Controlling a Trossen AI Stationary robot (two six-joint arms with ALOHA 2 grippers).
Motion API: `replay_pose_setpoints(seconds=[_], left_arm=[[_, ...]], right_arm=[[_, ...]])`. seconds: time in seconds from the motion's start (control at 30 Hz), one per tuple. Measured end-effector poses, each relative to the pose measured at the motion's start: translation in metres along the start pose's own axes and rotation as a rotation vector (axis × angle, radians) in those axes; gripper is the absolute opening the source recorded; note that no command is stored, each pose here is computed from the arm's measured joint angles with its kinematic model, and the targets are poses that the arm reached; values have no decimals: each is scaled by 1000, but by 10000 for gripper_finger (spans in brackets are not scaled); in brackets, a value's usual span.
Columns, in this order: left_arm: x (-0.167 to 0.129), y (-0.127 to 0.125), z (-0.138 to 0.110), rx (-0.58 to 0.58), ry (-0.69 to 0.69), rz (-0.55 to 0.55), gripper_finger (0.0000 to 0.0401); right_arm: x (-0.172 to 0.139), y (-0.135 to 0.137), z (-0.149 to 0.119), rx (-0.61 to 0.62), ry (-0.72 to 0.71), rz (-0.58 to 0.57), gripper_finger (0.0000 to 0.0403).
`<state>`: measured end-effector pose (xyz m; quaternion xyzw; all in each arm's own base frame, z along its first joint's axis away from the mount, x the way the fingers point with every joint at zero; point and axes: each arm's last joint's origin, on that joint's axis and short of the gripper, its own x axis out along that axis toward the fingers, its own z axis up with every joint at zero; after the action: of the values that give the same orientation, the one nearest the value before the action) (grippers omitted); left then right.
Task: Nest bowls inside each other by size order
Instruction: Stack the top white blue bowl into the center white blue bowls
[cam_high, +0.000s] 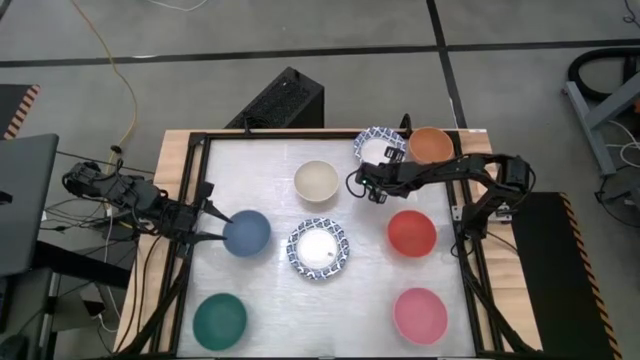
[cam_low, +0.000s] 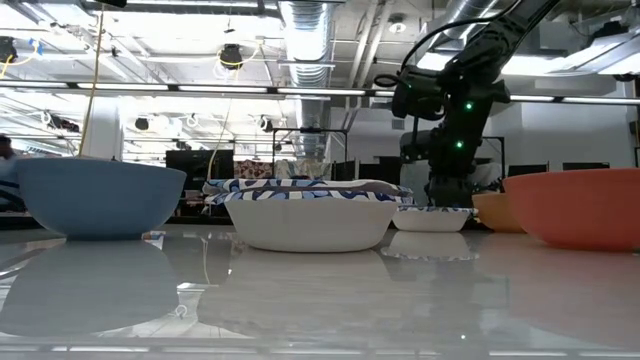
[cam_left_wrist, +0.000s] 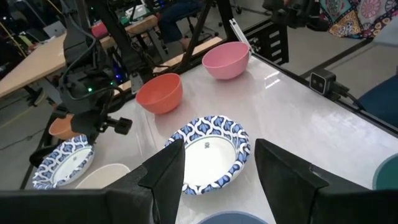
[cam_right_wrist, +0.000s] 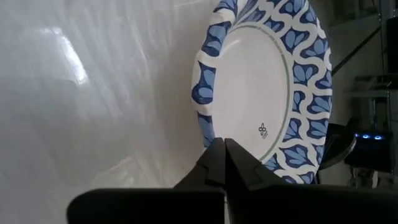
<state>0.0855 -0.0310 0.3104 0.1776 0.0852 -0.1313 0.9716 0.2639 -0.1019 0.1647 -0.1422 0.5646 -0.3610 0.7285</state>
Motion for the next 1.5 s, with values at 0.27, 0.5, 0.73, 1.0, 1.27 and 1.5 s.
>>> replay_pose_setpoints(seconds=[0.27,0.5,0.73,1.0,1.27,1.5], left_arm=[[0,0,0,-1,0,0,185],[0,0,0,-1,0,0,185],[0,0,-2,-20,16,-4,185],[0,-1,-4,-29,40,-11,185],[0,-1,-4,-30,40,-11,185],[0,-1,-4,-45,40,-11,185]], right_arm=[[-7,8,2,-9,-26,12,5],[-20,15,11,-12,-76,20,4],[-42,16,30,-19,-146,-20,3],[-50,18,34,7,-161,1,16],[-42,12,26,71,-75,41,139],[-32,6,26,76,-44,30,245]])
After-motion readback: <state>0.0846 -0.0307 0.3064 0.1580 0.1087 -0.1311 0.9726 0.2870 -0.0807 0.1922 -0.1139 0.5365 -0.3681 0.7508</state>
